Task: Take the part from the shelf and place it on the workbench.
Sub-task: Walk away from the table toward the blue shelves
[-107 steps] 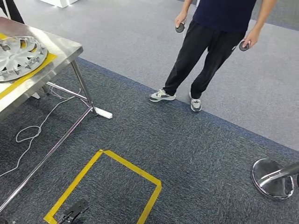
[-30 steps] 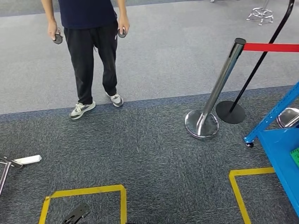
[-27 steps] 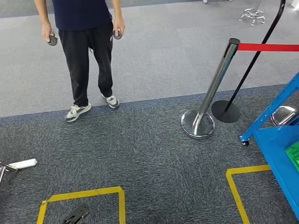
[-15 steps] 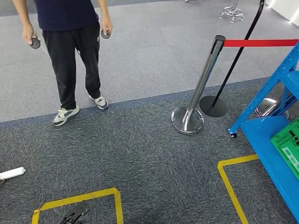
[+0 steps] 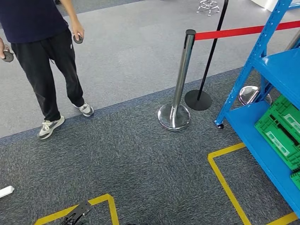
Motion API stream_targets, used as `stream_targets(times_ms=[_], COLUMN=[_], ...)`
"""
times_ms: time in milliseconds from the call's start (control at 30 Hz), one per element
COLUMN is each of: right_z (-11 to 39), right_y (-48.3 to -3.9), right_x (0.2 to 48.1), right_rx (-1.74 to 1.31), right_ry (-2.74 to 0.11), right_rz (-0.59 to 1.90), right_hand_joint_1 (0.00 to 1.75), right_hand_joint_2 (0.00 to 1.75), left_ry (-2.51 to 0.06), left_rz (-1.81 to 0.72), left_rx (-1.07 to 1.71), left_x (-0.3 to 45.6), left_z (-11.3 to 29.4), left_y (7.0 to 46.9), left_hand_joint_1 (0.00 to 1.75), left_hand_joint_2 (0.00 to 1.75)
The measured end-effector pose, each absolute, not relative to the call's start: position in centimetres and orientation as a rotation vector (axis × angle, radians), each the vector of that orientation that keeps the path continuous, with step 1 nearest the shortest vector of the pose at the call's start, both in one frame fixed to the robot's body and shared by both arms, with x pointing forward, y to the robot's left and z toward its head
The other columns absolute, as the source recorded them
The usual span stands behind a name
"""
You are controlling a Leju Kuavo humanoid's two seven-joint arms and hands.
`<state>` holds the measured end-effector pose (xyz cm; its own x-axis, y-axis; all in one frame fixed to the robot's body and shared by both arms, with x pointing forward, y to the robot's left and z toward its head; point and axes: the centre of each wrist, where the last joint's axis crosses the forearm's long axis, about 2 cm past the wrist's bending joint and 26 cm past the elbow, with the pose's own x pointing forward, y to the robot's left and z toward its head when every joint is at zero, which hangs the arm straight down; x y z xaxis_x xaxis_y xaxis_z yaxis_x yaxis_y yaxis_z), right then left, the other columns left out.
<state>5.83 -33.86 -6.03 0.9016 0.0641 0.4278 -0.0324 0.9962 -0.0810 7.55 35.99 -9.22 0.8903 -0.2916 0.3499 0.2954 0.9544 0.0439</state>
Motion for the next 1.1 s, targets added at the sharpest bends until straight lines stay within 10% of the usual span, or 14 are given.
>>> stream_targets(times_ms=[1100], right_z=[-6.0], right_y=[-34.0], right_x=[7.9], right_rx=[-0.053], right_ry=[-0.452], right_rz=[0.079], right_hand_joint_1=[0.00], right_hand_joint_2=[0.00], left_ry=[-0.309], left_rz=[-0.288], left_rx=[-0.021], left_x=[7.8], left_z=[-9.3], left_y=[36.3], left_hand_joint_1=[0.00], left_hand_joint_2=[1.75])
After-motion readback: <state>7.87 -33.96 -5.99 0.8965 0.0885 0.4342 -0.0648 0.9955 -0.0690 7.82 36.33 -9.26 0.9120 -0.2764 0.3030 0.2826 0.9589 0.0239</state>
